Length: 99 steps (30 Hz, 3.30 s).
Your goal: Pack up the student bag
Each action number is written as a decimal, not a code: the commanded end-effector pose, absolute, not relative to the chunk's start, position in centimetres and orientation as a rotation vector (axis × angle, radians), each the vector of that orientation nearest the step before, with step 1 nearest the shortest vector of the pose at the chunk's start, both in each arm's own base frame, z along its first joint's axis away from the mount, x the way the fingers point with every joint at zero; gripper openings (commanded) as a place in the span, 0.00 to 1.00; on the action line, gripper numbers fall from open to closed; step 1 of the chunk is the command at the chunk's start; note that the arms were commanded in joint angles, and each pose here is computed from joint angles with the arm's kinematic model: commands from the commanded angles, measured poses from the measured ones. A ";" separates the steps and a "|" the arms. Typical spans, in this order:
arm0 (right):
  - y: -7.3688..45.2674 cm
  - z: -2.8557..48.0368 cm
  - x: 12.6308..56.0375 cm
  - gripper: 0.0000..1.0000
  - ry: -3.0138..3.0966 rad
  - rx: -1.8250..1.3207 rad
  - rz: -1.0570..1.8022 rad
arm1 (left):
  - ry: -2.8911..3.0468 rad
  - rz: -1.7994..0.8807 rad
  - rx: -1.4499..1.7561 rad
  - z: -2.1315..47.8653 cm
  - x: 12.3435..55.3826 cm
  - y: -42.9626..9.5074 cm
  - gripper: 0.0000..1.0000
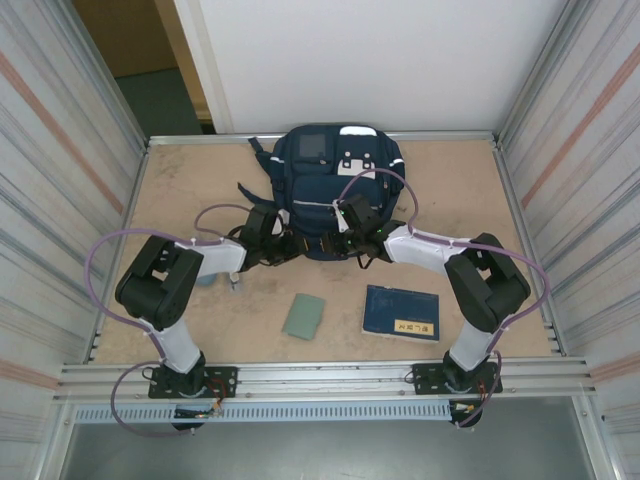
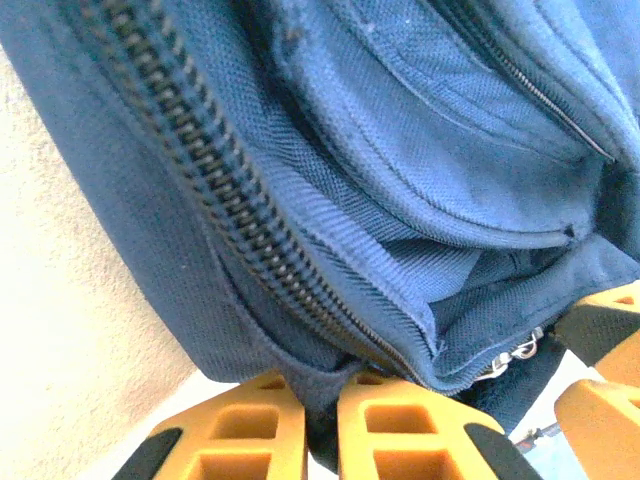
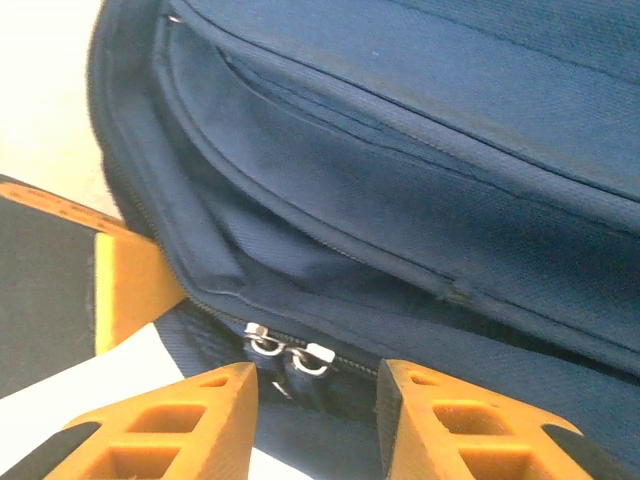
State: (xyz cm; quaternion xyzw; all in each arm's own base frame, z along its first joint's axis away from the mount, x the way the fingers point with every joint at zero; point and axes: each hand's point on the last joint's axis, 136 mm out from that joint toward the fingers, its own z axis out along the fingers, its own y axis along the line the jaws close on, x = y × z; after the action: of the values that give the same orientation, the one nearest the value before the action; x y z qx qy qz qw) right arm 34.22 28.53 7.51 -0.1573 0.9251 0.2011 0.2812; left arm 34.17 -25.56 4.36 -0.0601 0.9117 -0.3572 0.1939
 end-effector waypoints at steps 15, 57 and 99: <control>28.6 5.5 33.1 0.38 2.572 -0.410 0.385 | 2.478 -1.003 0.042 7.3 32.2 -27.2 0.00; 21.5 16.5 32.9 0.00 2.468 -0.112 0.742 | 1.587 -0.322 1.416 15.0 30.5 -28.2 0.55; 25.7 7.2 34.1 0.18 2.650 -0.260 0.547 | 1.422 -0.290 1.666 10.2 34.5 -31.1 0.10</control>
State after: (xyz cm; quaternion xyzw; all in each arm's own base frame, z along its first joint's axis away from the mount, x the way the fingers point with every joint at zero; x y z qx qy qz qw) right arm 33.61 26.27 7.70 -0.1071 0.9488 0.2241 0.1949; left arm 34.60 -30.49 9.19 0.6683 0.5959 -0.1162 0.4299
